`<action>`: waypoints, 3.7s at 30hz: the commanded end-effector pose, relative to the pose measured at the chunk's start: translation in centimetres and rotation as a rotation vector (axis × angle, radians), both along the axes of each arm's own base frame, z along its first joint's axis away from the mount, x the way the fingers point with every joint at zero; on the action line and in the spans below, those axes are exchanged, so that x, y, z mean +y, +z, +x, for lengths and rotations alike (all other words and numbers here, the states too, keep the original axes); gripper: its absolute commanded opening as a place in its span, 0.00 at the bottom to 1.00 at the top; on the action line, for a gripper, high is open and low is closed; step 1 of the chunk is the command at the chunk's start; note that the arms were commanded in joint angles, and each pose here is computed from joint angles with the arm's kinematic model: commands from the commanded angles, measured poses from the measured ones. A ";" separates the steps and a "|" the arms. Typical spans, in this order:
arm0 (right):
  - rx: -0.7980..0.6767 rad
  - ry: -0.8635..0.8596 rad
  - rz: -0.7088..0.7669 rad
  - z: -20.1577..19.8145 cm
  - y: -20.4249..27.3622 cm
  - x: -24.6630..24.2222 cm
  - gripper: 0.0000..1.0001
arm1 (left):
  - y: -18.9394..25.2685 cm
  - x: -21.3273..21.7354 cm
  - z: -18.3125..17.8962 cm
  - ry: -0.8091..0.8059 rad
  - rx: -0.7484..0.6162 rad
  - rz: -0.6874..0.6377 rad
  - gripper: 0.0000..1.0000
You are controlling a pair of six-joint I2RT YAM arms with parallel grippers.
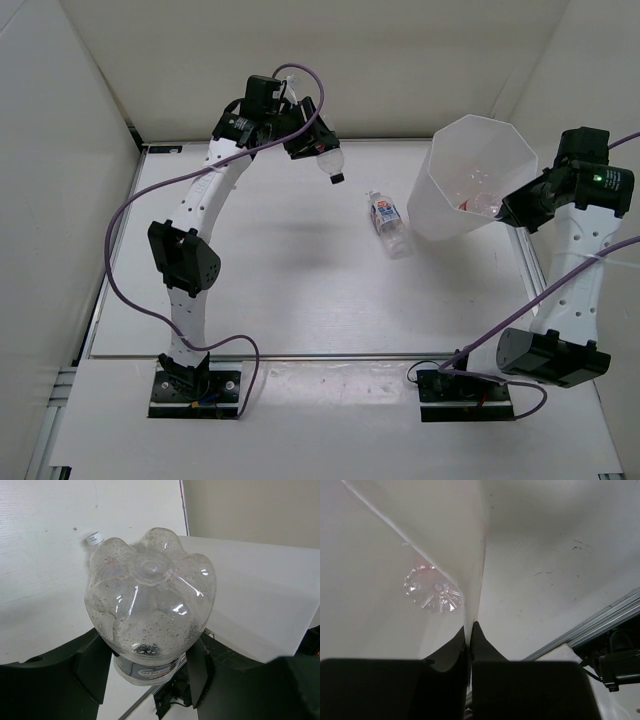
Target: Put the plastic bottles in the bin
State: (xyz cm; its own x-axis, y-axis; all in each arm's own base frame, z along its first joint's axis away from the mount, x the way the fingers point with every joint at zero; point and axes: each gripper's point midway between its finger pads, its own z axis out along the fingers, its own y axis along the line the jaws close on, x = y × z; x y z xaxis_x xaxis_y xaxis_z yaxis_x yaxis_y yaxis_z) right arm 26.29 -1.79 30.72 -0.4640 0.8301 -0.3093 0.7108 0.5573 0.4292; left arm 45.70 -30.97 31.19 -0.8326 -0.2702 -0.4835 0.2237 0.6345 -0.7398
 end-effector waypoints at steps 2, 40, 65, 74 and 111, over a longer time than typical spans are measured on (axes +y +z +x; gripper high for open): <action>0.022 0.020 -0.038 -2.1 -0.1 0.0 0.00 | 2.1 0.0 -0.6 -0.016 -0.042 -0.029 0.58; -0.423 0.137 -0.013 -0.8 10.9 2.7 1.00 | 9.8 -2.6 0.2 -0.067 -0.302 -0.156 0.64; -0.454 -0.012 -0.197 -6.7 8.0 0.4 1.00 | 13.0 -23.6 -16.0 -0.431 -0.739 -0.231 1.00; -0.473 -0.020 -0.210 -6.8 8.1 0.3 1.00 | 16.2 -7.4 -6.1 0.037 -0.616 -0.173 1.00; -0.367 -0.030 -0.239 -6.4 4.4 -0.8 1.00 | -21.9 -12.5 -1.7 -0.210 0.271 0.111 1.00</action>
